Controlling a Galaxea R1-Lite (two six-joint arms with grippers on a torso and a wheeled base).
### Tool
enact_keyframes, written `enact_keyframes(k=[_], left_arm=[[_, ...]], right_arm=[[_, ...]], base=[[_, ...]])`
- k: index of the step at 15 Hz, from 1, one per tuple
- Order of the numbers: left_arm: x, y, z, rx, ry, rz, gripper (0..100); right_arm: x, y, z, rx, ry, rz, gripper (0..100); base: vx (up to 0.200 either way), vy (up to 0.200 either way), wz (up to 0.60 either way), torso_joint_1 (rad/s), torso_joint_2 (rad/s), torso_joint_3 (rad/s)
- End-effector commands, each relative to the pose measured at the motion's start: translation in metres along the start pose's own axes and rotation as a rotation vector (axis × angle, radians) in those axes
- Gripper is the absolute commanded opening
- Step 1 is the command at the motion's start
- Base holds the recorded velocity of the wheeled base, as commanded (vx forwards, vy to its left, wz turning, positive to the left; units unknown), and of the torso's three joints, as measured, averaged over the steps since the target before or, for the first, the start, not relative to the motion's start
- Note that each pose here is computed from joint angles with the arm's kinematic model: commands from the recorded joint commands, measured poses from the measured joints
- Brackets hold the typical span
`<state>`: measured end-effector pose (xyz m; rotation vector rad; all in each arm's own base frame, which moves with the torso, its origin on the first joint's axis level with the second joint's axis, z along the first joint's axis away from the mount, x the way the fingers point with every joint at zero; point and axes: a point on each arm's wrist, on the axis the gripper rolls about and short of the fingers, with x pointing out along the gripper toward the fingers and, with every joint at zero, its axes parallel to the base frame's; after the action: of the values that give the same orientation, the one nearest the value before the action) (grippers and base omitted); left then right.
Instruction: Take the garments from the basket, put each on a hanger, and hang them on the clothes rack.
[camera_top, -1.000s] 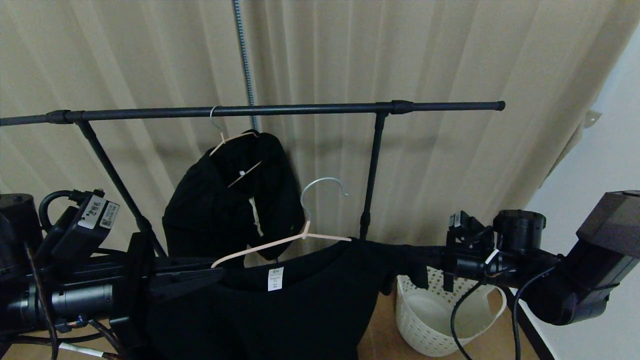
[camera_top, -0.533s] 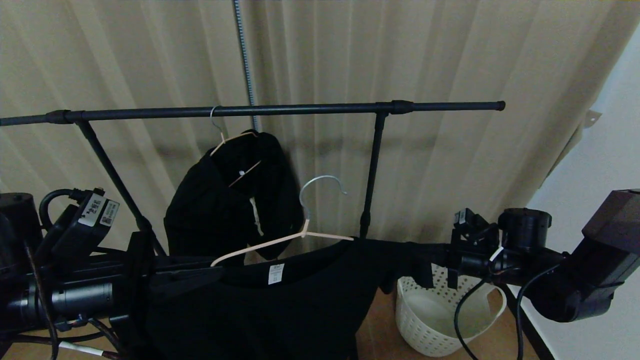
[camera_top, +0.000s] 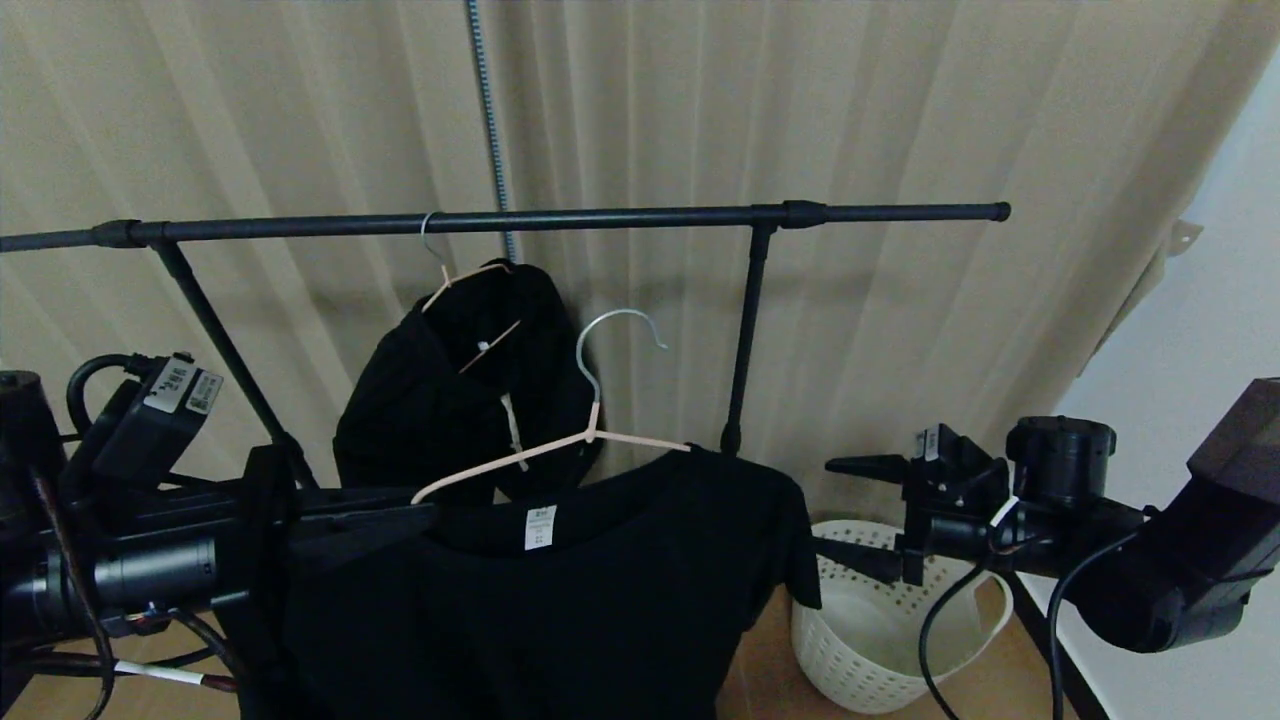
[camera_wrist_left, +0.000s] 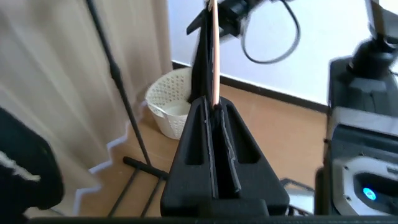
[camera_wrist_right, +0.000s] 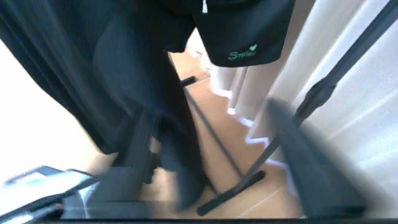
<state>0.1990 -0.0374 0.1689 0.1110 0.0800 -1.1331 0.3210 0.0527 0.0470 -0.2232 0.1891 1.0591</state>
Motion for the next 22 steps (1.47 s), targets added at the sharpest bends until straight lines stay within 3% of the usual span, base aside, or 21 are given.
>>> enact_keyframes(k=[1,4,5,8,11,16,19,22], left_arm=[[0.001,0.006,-0.001,-0.021,0.001,0.015,0],[0.003,0.013,0.007,-0.035,-0.011,0.073,0],[0.006,0.017,0.006,-0.077,-0.002,0.111,0],[0.022,0.034,0.01,-0.112,0.008,0.192,0],[0.046,0.045,0.016,-0.137,0.014,0.279,0],[0.072,0.061,0.025,-0.136,-0.006,0.309,0],[0.093,0.077,0.022,-0.132,0.0,0.409,0],[0.111,0.091,0.016,-0.119,-0.052,0.447,0]], right_arm=[[-0.003,0.006,0.018,-0.045,-0.023,-0.009,100],[-0.009,0.013,0.039,-0.079,-0.036,-0.065,100],[-0.007,0.02,0.05,-0.071,-0.045,-0.088,100],[-0.003,0.038,0.078,-0.018,-0.085,-0.129,100],[-0.002,0.052,0.095,-0.046,-0.115,-0.146,100],[-0.006,0.054,0.1,-0.059,-0.128,-0.155,100],[-0.007,0.055,0.102,-0.062,-0.132,-0.154,100],[-0.007,0.055,0.101,-0.062,-0.13,-0.154,100]], base=[[0.0,0.0,0.0,0.0,0.0,0.0],[0.0,0.0,0.0,0.0,0.0,0.0],[0.0,0.0,0.0,0.0,0.0,0.0],[0.0,0.0,0.0,0.0,0.0,0.0],[0.0,0.0,0.0,0.0,0.0,0.0],[0.0,0.0,0.0,0.0,0.0,0.0],[0.0,0.0,0.0,0.0,0.0,0.0],[0.0,0.0,0.0,0.0,0.0,0.0]])
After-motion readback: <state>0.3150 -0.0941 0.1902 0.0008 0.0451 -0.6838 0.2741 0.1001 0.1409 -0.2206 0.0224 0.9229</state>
